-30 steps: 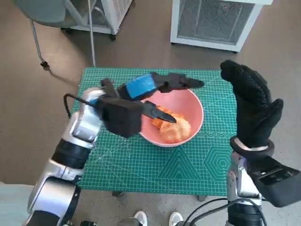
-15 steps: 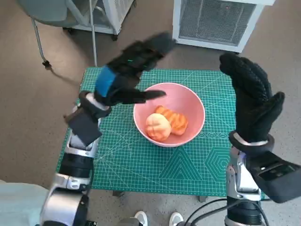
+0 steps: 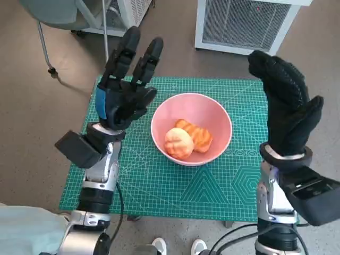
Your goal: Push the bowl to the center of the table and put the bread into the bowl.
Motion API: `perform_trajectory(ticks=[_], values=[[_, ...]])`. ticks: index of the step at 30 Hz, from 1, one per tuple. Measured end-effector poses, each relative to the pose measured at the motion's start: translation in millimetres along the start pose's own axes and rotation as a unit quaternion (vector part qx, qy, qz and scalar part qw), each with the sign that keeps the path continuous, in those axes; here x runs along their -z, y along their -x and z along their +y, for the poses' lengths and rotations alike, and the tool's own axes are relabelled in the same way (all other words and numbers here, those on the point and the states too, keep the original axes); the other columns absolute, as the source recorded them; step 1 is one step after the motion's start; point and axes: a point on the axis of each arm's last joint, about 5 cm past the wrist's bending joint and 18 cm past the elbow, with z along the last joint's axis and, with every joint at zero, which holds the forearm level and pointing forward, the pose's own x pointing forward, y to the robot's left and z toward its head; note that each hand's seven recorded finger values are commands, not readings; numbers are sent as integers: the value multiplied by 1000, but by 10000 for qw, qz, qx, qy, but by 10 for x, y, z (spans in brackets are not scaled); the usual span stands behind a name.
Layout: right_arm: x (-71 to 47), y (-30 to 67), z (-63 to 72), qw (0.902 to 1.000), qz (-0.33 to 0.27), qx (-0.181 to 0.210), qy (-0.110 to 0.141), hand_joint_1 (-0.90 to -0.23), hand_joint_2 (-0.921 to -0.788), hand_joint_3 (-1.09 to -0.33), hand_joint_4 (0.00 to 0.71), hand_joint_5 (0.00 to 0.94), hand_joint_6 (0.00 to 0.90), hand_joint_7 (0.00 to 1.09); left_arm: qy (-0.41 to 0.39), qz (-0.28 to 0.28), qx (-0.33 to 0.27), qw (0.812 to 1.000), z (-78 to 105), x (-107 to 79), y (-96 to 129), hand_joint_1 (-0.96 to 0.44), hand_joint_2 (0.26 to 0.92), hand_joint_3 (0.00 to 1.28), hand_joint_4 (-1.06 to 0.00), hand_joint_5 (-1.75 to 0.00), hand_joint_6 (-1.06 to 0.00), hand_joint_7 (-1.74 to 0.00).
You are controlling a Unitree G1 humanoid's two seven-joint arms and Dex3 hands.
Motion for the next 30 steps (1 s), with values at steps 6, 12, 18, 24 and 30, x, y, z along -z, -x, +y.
perform_trajectory(ticks=[6,12,18,24,30], values=[[-10,-67,4,10000,-69,-9,14,-465,-921,-631,354,31,0,761,112,-140,76,9998,-36,-40,19,-389,921,241,-306,0,-380,-40],[-4,-122,5,9999,-102,-3,16,-468,-921,-615,357,31,9,756,185,-201,69,9996,-67,-50,43,-380,921,253,-302,0,-377,-35],[0,-153,9,9999,-119,22,25,-459,-921,-611,360,31,21,747,200,-197,11,9996,-74,-40,67,-379,921,266,-306,-2,-369,-27],[23,-158,10,10000,-65,60,19,-453,-921,-608,359,29,32,738,189,-230,-81,9995,-81,-33,93,-379,921,277,-307,-2,-366,-23],[31,-165,11,10000,-49,57,16,-450,-921,-609,357,27,34,732,2,-272,-106,9996,-90,-40,97,-375,921,291,-310,-3,-365,-20]])
